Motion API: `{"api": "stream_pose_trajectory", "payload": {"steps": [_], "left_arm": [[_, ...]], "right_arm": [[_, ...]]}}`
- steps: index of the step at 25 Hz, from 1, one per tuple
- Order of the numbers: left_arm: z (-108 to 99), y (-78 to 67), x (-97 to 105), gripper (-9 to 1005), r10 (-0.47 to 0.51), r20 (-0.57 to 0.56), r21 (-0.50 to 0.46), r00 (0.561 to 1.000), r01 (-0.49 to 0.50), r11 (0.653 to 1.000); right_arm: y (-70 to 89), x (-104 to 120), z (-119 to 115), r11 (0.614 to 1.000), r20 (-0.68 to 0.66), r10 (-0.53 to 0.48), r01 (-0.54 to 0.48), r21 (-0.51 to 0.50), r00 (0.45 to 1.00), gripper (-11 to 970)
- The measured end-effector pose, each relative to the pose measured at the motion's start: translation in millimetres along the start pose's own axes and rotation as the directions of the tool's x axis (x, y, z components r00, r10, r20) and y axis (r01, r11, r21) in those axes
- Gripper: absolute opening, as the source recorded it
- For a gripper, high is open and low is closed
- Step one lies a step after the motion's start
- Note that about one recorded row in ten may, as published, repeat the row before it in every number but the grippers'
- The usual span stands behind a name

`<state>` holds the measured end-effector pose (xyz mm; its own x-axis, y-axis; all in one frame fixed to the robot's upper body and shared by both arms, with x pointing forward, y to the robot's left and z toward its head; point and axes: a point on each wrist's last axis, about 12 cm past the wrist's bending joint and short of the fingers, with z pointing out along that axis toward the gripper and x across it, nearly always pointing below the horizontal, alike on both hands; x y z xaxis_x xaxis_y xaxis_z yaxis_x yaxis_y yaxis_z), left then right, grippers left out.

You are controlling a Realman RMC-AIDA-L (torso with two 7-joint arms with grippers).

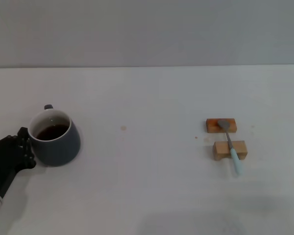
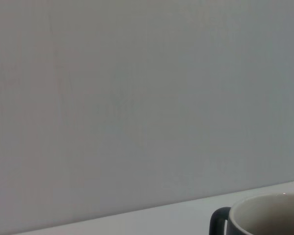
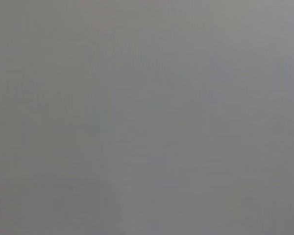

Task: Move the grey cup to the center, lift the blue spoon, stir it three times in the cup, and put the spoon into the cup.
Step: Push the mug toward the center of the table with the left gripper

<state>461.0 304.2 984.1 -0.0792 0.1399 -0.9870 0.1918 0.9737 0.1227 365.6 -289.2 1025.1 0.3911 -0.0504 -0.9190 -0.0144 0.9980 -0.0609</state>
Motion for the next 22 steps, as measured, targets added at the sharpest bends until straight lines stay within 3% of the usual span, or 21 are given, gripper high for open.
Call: {"api": "stream_pose_trajectory", "payload": {"steps": [13, 18, 22], "left_arm": [[7, -26.2, -4, -1, -0.005, 0.017, 0.128, 1.0, 0.003, 0.992], [8, -26.8, -5, -1, -0.006, 0.018, 0.131, 1.0, 0.003, 0.991], [10, -17.9, -5, -1, 0.012, 0.011, 0.105, 1.0, -0.013, 0.994]], "right_arm": [[1.4, 0, 1, 1.0, 0.001, 0.004, -0.004, -0.01, 1.0, 707], [1.4, 0, 1, 1.0, 0.0, 0.004, -0.004, -0.011, 1.0, 710], [1.5, 0, 1, 1.0, 0.0, 0.004, -0.004, -0.011, 1.0, 712]]}}
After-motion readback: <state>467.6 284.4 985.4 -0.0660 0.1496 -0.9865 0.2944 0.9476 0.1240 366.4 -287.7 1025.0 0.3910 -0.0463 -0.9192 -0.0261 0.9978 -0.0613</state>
